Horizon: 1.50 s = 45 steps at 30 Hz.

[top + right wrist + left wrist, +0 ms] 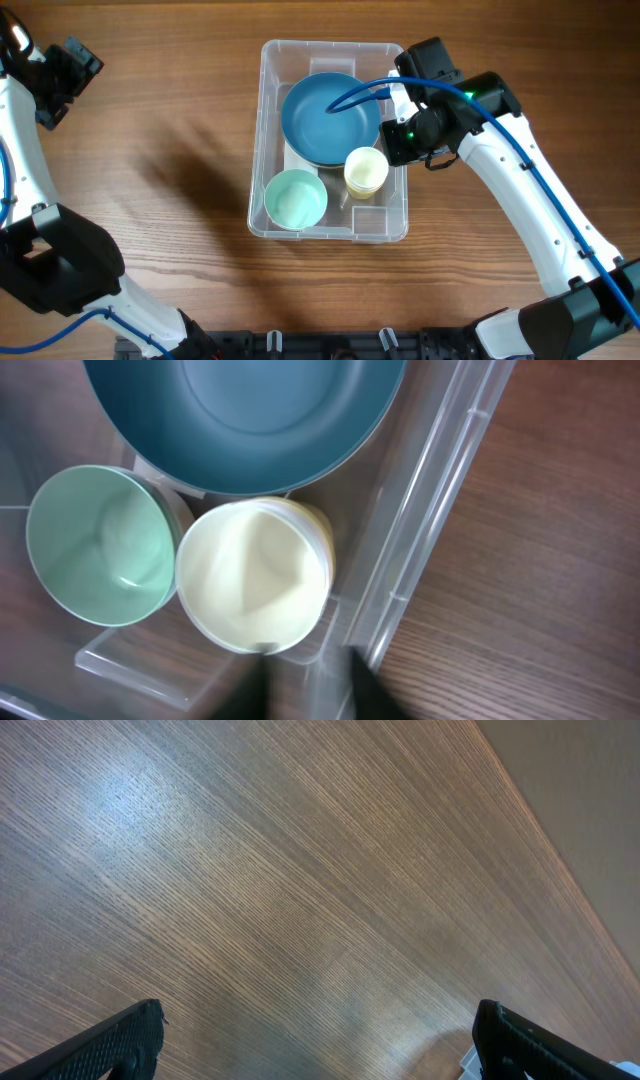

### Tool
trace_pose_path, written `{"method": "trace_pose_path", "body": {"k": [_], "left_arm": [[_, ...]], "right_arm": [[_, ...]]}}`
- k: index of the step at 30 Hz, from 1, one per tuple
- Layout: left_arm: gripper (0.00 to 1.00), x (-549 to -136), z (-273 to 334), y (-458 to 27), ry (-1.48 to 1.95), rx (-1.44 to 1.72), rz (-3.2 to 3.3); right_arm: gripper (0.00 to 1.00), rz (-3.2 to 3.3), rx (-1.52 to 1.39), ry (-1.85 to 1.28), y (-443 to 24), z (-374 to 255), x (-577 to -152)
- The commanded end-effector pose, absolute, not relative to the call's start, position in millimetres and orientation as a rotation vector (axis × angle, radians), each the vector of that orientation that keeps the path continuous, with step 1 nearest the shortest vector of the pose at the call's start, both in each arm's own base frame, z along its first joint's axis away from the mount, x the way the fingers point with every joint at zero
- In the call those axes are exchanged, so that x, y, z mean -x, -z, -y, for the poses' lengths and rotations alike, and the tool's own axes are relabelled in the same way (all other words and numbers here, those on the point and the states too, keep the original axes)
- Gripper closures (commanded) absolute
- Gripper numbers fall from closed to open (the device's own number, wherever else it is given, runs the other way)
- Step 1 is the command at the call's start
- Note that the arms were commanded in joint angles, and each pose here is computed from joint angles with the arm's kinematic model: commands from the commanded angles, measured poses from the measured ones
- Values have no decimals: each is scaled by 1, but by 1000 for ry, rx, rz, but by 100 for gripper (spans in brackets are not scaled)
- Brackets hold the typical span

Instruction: Pack container

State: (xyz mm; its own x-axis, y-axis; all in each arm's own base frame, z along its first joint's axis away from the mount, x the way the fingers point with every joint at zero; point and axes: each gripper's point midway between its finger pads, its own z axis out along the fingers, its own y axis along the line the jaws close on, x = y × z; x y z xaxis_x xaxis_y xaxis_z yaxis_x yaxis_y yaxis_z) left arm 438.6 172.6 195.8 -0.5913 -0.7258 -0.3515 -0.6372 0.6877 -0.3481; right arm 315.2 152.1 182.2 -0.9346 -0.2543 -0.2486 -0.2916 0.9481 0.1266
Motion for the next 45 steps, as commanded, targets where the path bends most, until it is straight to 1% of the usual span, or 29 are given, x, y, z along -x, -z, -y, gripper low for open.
{"method": "trace_pose_path", "body": {"k": [1, 5, 6, 8, 9, 10, 11, 13, 16, 19, 22, 25, 36, 40, 42, 45], "left_arm": [[0, -439, -174, -215, 248, 1041, -2384], [0, -439, -174, -215, 248, 1041, -2384], [0, -439, -174, -215, 248, 1041, -2384], [0, -439, -174, -215, 248, 1041, -2384], [0, -439, -174, -215, 248, 1041, -2384], [0, -439, -174, -215, 248, 1041, -2384], [0, -439, -174, -215, 248, 1041, -2384], [0, -439, -174, -215, 248, 1041, -2384], [0, -439, -174, -215, 248, 1041, -2384], [0, -439, -175, -215, 248, 1040, -2384], [0, -439, -174, -215, 248, 1041, -2384], [0, -439, -174, -215, 248, 1041, -2384], [0, -439, -174, -215, 248, 1041, -2384], [0, -439, -174, -215, 248, 1041, -2384], [0, -439, -174, -215, 248, 1041, -2384], [0, -439, -174, -215, 248, 1041, -2384]], "right_arm": [[43, -2838, 397, -236, -182, -155, -325], [23, -2766, 302, -250, -194, -155, -346], [20, -2746, 272, -244, -200, -151, -352], [14, -2686, 186, -248, -224, -139, -366], [10, -2664, 165, -249, -233, -134, -370], [2, -2632, 134, -252, -247, -126, -374], [1, -2599, 96, -251, -261, -117, -376], [1, -2533, 20, -242, -287, -97, -377], [0, -2458, -29, -216, -317, -69, -365], [0, -2424, -59, -161, -333, -47, -348], [1, -2393, -76, -158, -345, -41, -337], [1, -2382, -75, -160, -349, -41, -334], [0, -2424, -69, -139, -337, -40, -338], [0, -2380, 31, -110, -345, -41, -343], [0, -2307, 170, -79, -360, -44, -343], [0, -2145, 340, 12, -392, -43, -331]]}}
